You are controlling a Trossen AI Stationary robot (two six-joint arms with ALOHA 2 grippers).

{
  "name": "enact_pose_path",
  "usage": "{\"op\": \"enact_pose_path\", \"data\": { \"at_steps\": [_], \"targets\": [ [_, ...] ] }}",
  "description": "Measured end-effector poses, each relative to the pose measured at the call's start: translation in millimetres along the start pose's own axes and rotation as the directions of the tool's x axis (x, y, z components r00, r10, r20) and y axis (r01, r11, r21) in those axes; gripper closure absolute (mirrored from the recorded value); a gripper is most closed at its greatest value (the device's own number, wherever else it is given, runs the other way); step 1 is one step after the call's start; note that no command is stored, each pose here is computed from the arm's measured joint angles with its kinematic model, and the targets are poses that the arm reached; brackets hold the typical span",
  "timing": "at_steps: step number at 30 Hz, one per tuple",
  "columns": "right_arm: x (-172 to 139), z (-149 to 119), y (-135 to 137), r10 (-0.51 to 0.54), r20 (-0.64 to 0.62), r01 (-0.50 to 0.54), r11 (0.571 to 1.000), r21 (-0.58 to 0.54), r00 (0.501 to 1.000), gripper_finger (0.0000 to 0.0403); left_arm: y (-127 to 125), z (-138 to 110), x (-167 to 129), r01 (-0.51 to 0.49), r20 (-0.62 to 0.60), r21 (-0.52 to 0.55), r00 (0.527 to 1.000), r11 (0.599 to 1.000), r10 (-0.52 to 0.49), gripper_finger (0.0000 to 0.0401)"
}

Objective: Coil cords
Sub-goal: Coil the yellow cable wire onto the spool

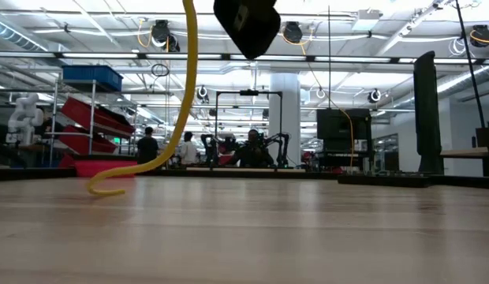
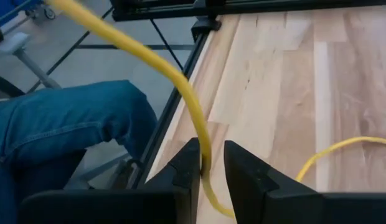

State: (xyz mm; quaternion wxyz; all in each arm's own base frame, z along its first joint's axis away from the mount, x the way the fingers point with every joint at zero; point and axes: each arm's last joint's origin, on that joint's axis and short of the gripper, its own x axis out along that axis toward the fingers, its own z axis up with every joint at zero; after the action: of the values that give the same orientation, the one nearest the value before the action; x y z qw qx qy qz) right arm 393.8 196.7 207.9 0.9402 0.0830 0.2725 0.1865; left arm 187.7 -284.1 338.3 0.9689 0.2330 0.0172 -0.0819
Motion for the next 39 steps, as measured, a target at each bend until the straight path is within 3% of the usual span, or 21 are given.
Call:
{"op": "enact_pose_path", "data": {
  "at_steps": [8, 18, 27, 34, 39],
  "targets": [
    [-1.9, 0.9, 3.5, 0.083, -0.019, -0.083, 0.997, 0.005, 0.996, 0.0338, -0.3, -0.1, -0.2, 0.001, -0.001, 0.005, 1.000, 1.000, -0.001, 0.0399],
    [-1.9, -0.3, 2.4, 0.077, -0.034, -0.077, 0.997, 0.007, 0.996, 0.0318, -0.4, -0.3, -0.1, 0.001, -0.002, 0.005, 1.000, 1.000, -0.001, 0.0399],
    [-2.0, -1.3, 1.6, 0.073, -0.046, -0.073, 0.997, -0.017, 0.996, 0.0396, -0.4, -0.3, -0.1, 0.001, -0.002, 0.005, 1.000, 1.000, -0.001, 0.0399],
    [-2.0, -1.0, 0.4, 0.063, -0.043, -0.064, 0.998, -0.019, 0.997, 0.0399, -1.0, -0.9, 0.0, 0.019, -0.001, 0.013, 1.000, 1.000, -0.019, 0.0399],
    [-2.0, -1.4, 0.1, 0.060, -0.048, -0.061, 0.998, -0.020, 0.997, 0.0400, -4.0, -2.1, -0.2, 0.101, 0.012, 0.033, 0.995, 0.994, -0.101, 0.0399]
  ]
}}
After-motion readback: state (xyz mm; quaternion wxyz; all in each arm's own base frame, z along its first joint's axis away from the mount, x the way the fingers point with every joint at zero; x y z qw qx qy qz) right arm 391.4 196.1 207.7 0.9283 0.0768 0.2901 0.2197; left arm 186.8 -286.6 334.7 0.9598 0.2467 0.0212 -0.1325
